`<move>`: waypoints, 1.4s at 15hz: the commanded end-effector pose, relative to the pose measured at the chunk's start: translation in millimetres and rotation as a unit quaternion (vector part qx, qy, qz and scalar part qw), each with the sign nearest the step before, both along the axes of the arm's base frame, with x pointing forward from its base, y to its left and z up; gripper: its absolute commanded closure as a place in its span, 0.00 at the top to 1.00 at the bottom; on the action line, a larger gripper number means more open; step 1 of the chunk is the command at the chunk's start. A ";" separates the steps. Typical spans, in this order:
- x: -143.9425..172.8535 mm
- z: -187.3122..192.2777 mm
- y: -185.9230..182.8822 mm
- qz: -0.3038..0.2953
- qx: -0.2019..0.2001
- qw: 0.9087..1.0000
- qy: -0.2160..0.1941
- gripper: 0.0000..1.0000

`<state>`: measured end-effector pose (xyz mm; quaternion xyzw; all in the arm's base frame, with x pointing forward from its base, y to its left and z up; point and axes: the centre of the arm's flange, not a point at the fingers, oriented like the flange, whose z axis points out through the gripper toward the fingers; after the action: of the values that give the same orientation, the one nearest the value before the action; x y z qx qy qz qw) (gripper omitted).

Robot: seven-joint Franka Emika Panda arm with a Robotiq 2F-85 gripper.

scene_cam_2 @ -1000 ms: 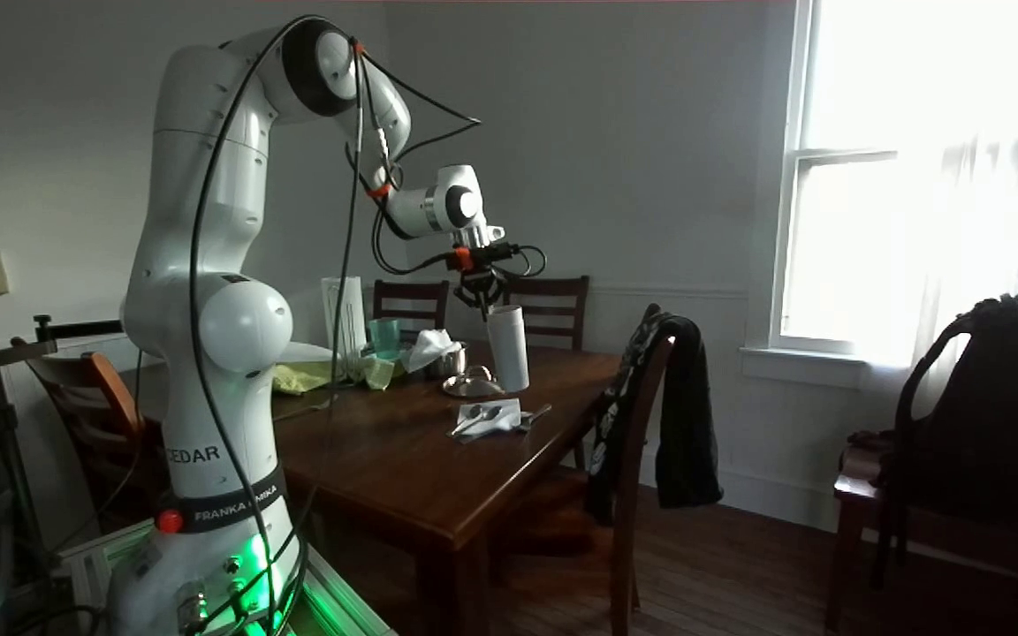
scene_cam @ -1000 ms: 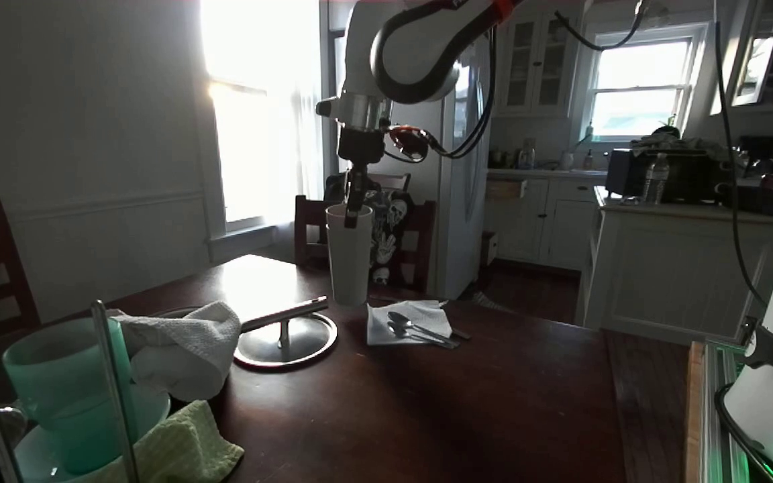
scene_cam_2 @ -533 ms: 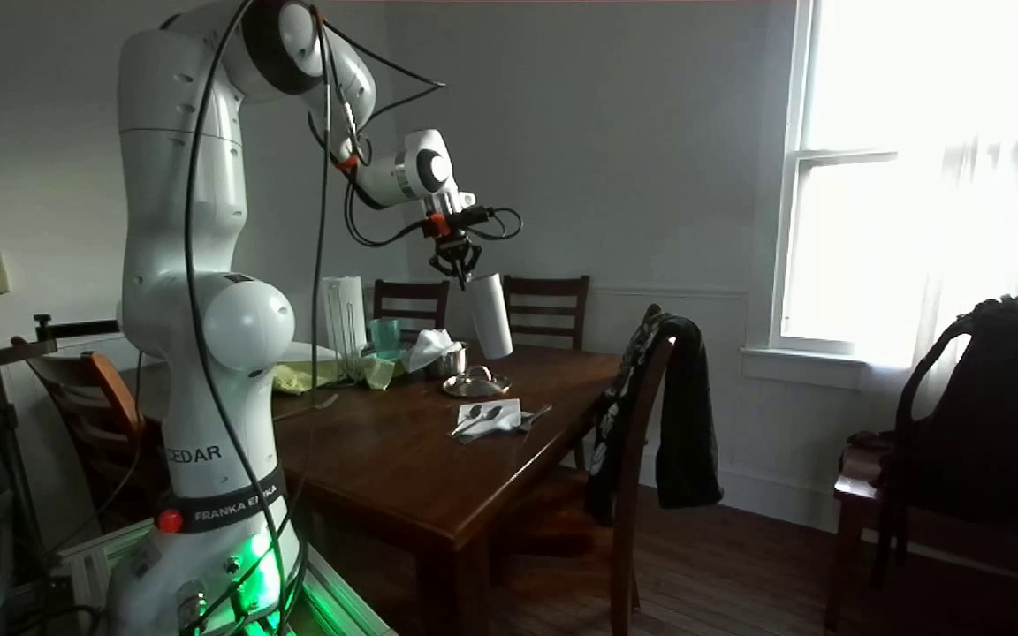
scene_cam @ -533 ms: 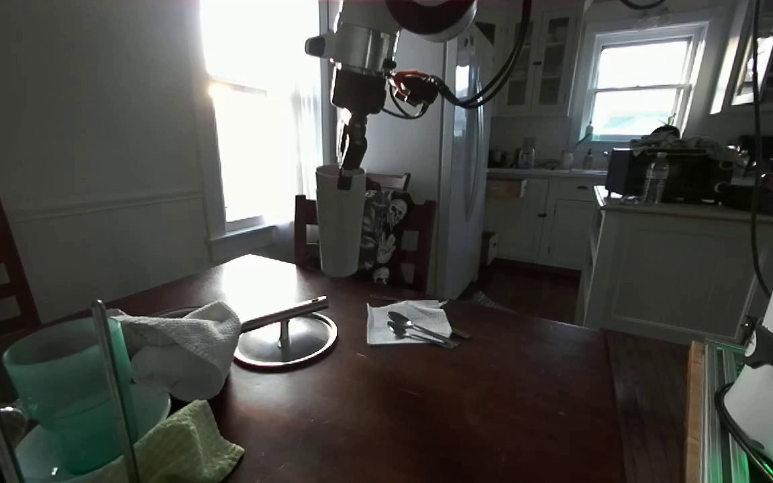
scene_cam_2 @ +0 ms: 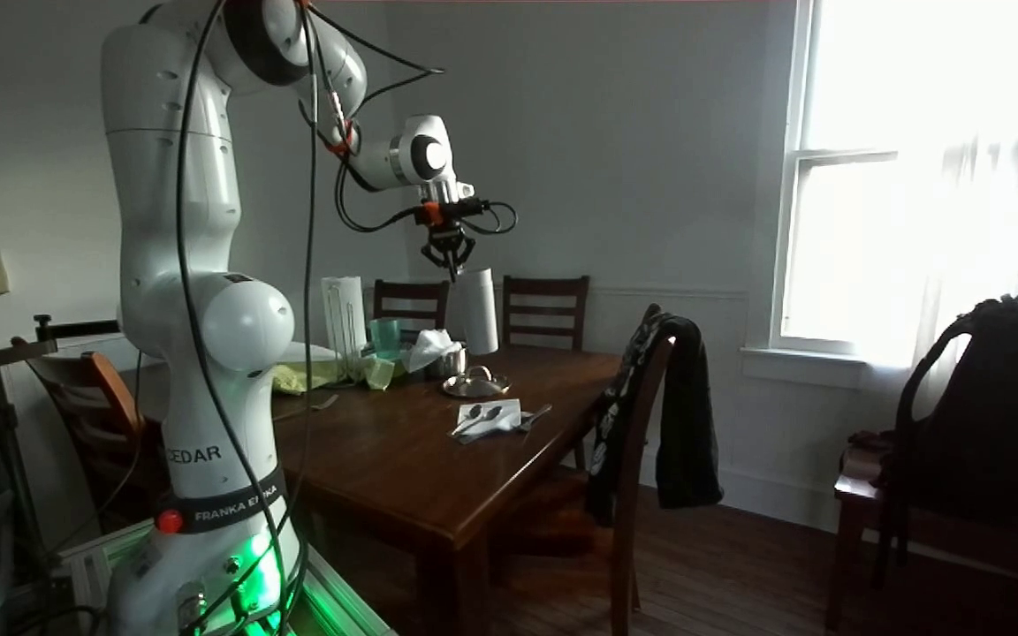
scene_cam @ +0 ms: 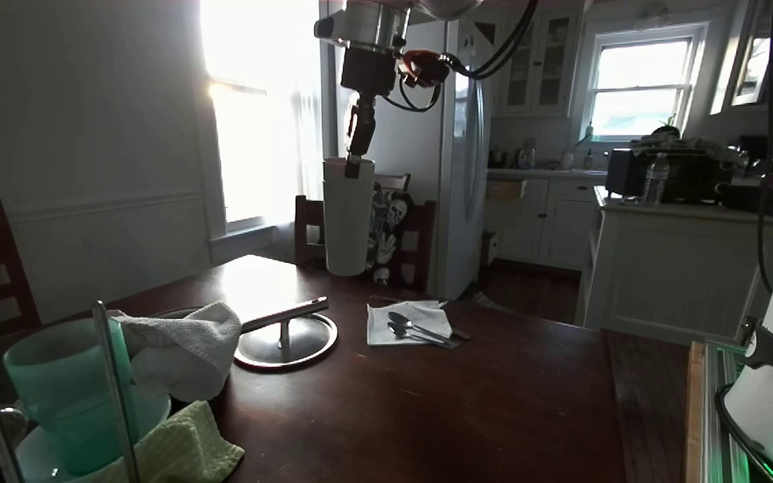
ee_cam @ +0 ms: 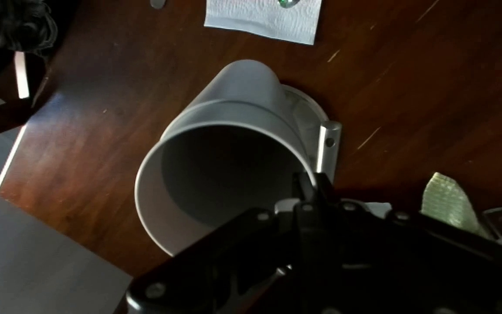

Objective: Unstack the cups

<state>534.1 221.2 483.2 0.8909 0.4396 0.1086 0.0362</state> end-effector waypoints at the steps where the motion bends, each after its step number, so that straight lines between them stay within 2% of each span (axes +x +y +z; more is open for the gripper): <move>1: 1.7 9.0 -15.2 -0.030 -0.002 0.999 -0.027 0.01; 2: -8.1 10.9 -13.9 0.018 0.056 0.996 0.067 0.01; 3: 3.1 8.3 -21.2 -0.032 0.008 0.999 -0.019 0.01; 4: -6.7 11.5 -19.7 0.019 0.069 0.995 0.075 0.01; 5: 2.8 6.9 -25.4 -0.028 0.031 0.999 0.008 0.01; 6: 1.0 8.6 -28.3 -0.016 0.057 0.997 0.048 0.01; 7: 1.1 6.7 -29.0 -0.030 0.055 0.997 0.038 0.01; 8: 4.8 8.4 -35.4 -0.042 0.036 0.998 0.005 0.01; 9: 5.3 7.0 -35.8 -0.047 0.043 0.998 0.016 0.01; 10: 9.4 8.9 -41.2 -0.058 0.031 0.998 -0.012 0.01; 11: 7.1 8.2 -40.2 -0.054 0.051 0.997 0.024 0.01; 12: 10.2 9.1 -44.1 -0.062 0.037 0.997 0.000 0.01; 13: 10.5 7.8 -45.8 -0.066 0.039 0.997 0.006 0.01; 14: 14.0 8.5 -48.5 -0.072 0.029 0.997 -0.017 0.01; 21: 37.9 8.6 -58.5 -0.094 0.029 0.994 -0.054 0.01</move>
<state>560.8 166.4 490.9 0.9200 0.3612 0.1486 0.0331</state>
